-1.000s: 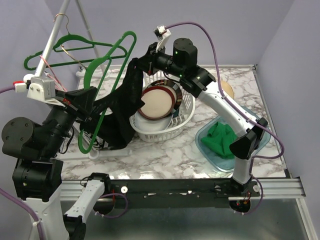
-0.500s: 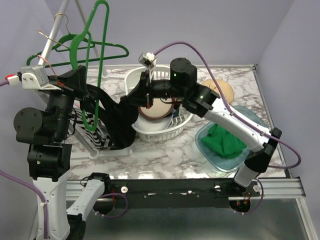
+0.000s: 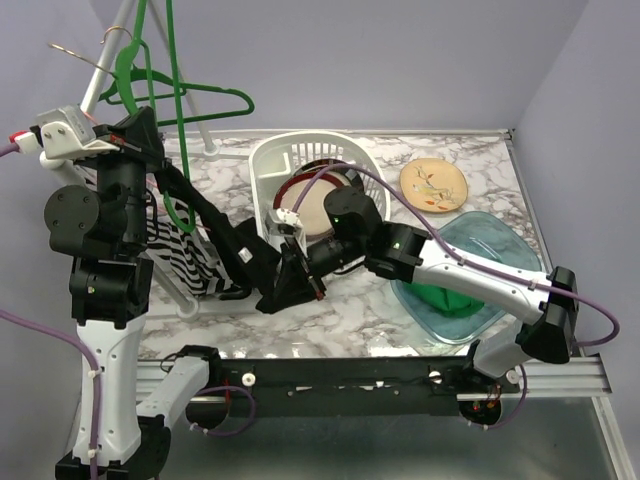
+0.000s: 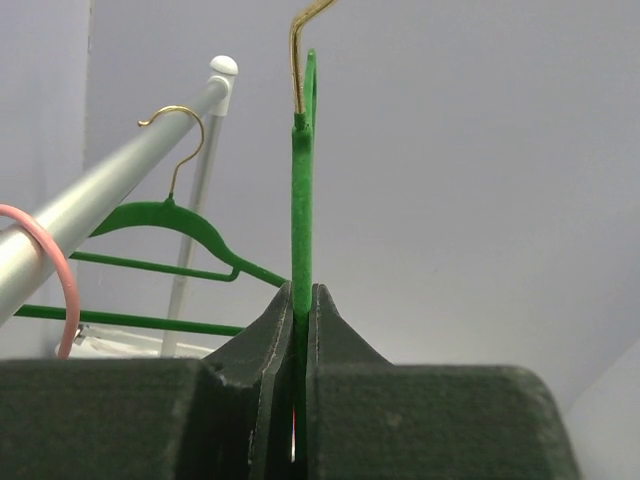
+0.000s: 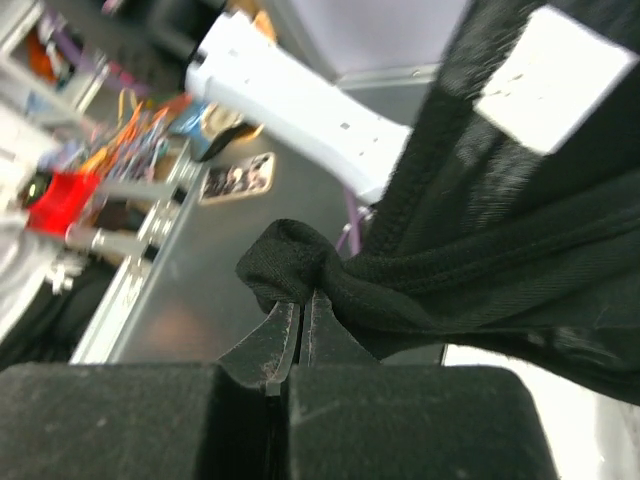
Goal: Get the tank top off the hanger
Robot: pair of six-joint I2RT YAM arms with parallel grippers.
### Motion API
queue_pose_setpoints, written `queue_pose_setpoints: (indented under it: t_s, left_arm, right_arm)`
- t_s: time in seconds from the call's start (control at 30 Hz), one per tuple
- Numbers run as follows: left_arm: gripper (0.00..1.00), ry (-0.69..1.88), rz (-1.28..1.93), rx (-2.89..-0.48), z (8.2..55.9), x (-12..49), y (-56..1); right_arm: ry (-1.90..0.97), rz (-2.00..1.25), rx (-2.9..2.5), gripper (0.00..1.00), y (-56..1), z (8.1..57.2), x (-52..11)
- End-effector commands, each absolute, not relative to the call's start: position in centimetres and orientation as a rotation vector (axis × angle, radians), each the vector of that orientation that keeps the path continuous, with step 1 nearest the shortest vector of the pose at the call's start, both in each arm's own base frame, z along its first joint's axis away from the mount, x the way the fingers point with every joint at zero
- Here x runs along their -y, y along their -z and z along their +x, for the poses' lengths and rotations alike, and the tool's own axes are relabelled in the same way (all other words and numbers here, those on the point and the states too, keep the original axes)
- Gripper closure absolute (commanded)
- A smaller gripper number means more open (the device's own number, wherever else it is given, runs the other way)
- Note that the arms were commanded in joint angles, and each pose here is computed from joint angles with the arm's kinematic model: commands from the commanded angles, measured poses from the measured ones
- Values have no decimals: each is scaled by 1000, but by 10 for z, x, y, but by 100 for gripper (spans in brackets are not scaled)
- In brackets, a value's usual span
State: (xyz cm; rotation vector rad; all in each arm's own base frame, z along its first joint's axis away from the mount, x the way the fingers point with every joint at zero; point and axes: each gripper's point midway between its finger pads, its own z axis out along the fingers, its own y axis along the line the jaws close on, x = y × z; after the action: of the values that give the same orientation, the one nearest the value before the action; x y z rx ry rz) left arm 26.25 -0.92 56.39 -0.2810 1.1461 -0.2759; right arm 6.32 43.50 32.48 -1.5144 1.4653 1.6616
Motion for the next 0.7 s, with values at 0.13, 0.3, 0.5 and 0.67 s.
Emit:
queue_pose_setpoints:
  t_s: [0.13, 0.3, 0.5, 0.67]
  left_arm:
    - [100, 221, -327, -950, 248, -10, -607]
    - [100, 240, -352, -938, 250, -11, -614]
    - [100, 272, -354, -957, 256, -6, -614]
    - [100, 276, -327, -1034, 259, 0, -601]
  right_arm:
    - [-1728, -1754, -1313, 99, -310, 7, -384]
    - [-1710, -1774, -1380, 99, -283, -6, -369]
    - [-1541, -1661, -1456, 99, -283, 9, -370]
    - [-1467, -1470, -1418, 99, -344, 27, -370]
